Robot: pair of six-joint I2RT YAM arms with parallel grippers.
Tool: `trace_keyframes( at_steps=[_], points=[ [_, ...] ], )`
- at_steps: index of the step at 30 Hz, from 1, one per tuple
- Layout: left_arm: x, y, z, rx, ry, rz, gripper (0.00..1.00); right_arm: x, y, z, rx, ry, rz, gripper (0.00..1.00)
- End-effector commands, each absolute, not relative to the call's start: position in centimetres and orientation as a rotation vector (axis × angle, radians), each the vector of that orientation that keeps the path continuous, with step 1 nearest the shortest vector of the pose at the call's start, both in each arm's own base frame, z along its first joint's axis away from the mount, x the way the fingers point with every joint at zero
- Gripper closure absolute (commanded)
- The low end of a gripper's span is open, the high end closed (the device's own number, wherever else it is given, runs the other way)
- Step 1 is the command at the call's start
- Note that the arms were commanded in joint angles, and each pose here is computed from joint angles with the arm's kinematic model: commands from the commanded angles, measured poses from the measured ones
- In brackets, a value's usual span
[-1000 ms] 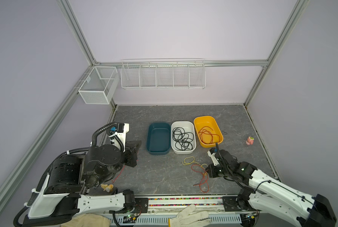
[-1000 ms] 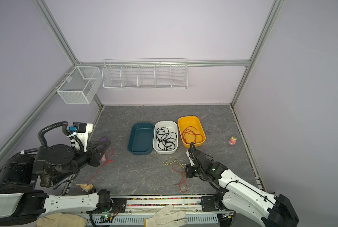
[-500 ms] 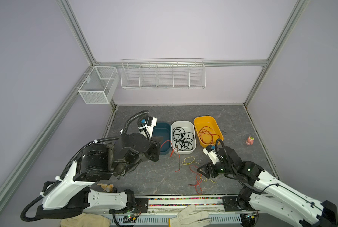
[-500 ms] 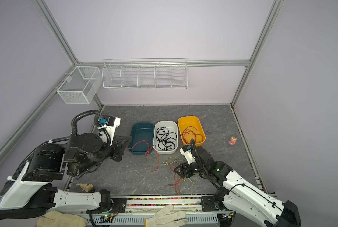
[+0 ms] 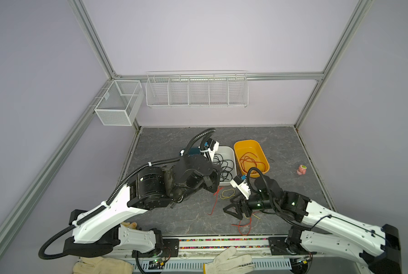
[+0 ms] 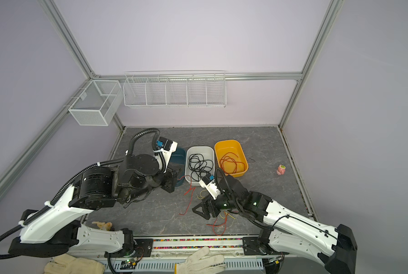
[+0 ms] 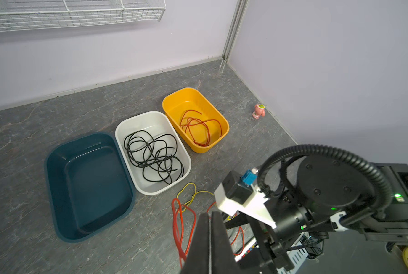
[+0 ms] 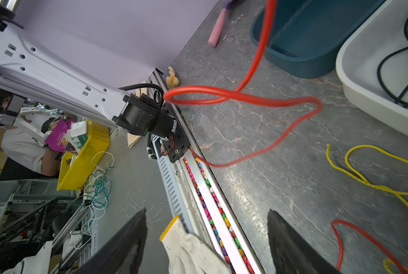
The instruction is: Untangle the cables
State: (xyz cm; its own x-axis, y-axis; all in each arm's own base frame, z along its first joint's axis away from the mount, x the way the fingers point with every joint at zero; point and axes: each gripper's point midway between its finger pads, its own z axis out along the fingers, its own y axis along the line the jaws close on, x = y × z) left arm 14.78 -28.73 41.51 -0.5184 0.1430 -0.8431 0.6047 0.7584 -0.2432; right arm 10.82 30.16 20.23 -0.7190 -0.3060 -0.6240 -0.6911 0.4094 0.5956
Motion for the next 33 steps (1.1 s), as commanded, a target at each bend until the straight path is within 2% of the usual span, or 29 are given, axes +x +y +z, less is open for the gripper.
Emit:
trace_keyframes(
  at_steps=[1, 14, 22, 25, 33],
  points=[
    [14.7, -29.4, 41.4, 0.575, 2.053, -0.688, 1.0, 11.3, 31.6, 22.2, -0.754, 2.171, 1.328, 0.19],
    [14.3, -30.9, 40.5, 0.568, 2.048, -0.78, 1.0, 14.8, 31.4, 22.1, -0.394, 2.173, 1.317, 0.18],
    [14.2, -31.1, 40.5, 0.563, 2.044, -0.802, 1.0, 15.1, 33.0, 22.0, -0.359, 2.18, 1.387, 0.25],
    [14.1, -31.2, 40.3, 0.565, 2.048, -0.808, 1.0, 15.4, 33.0, 21.9, -0.343, 2.181, 1.377, 0.29],
    [14.0, -31.1, 39.6, 0.558, 2.057, -0.809, 1.0, 16.7, 30.6, 21.4, -0.254, 2.189, 1.226, 0.52]
  ],
)
